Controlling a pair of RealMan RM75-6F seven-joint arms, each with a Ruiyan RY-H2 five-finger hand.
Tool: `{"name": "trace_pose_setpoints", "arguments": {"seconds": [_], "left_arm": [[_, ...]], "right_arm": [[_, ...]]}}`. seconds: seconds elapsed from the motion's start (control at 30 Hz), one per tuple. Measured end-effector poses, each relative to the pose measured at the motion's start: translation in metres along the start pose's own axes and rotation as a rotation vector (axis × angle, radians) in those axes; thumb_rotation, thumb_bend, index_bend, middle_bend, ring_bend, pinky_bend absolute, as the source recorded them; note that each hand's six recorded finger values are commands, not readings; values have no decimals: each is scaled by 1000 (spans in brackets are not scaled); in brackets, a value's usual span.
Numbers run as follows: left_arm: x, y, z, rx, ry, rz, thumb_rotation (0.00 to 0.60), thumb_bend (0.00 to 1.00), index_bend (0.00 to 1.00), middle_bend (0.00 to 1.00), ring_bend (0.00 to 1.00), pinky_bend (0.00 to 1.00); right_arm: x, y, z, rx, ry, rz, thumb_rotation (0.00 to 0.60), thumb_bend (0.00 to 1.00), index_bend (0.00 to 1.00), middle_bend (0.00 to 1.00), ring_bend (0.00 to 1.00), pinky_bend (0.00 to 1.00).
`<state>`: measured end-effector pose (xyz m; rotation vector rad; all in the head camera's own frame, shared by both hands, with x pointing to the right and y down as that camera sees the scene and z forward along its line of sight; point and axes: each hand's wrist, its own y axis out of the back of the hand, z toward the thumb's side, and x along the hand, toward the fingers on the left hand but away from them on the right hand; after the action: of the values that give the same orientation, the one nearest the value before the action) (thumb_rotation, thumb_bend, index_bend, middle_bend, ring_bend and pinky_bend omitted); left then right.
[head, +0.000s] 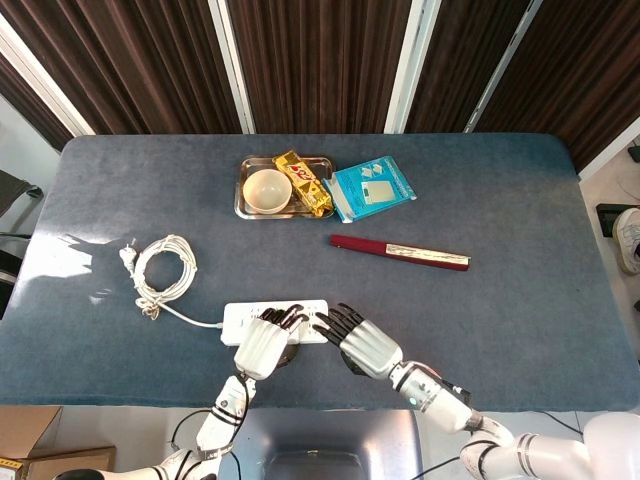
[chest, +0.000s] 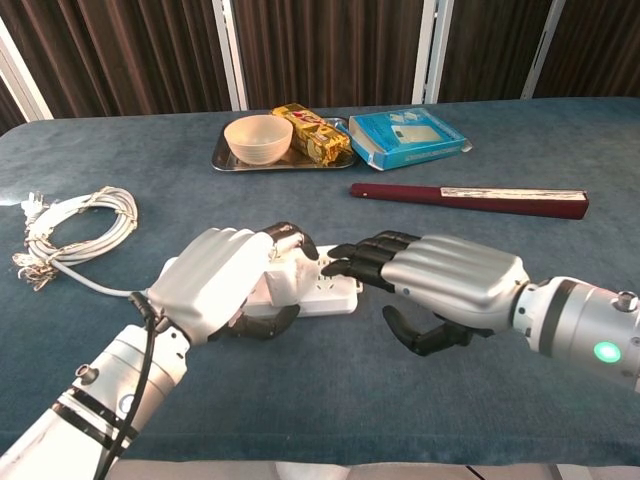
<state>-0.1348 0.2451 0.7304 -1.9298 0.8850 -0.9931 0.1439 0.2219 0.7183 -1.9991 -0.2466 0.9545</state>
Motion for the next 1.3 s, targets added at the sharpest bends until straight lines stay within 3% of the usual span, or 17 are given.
{"name": "trace_pose_setpoints", "arguments": {"seconds": [0.2, 0.4, 0.6, 1.03, 1.3], "left_arm": [[-2, -2, 0, 2, -4, 3, 600, 487, 361, 436, 408, 527], [-3, -5, -1, 2, -7, 4, 600, 574, 378, 453, 414, 531], [-3, -7, -2, 17, -1, 13, 600, 586, 403, 481, 436, 551], [-3, 11, 0, 123, -33, 145, 600, 600, 429, 508, 460, 571], [-3, 18, 2, 140, -52, 169, 600, 586, 425, 507, 461, 567]], "right_arm": [[-16, -14, 8, 19, -3, 37, 595, 855, 103, 72, 0, 0], [-17, -20, 10, 44, -1, 58, 595, 855, 108, 75, 0, 0], [-17, -24, 11, 55, -10, 81, 596, 855, 109, 75, 0, 0], [-17, -30, 16, 76, -20, 106, 597, 855, 109, 75, 0, 0], [-18, -26, 15, 73, -30, 93, 594, 854, 70, 77, 0, 0]]}}
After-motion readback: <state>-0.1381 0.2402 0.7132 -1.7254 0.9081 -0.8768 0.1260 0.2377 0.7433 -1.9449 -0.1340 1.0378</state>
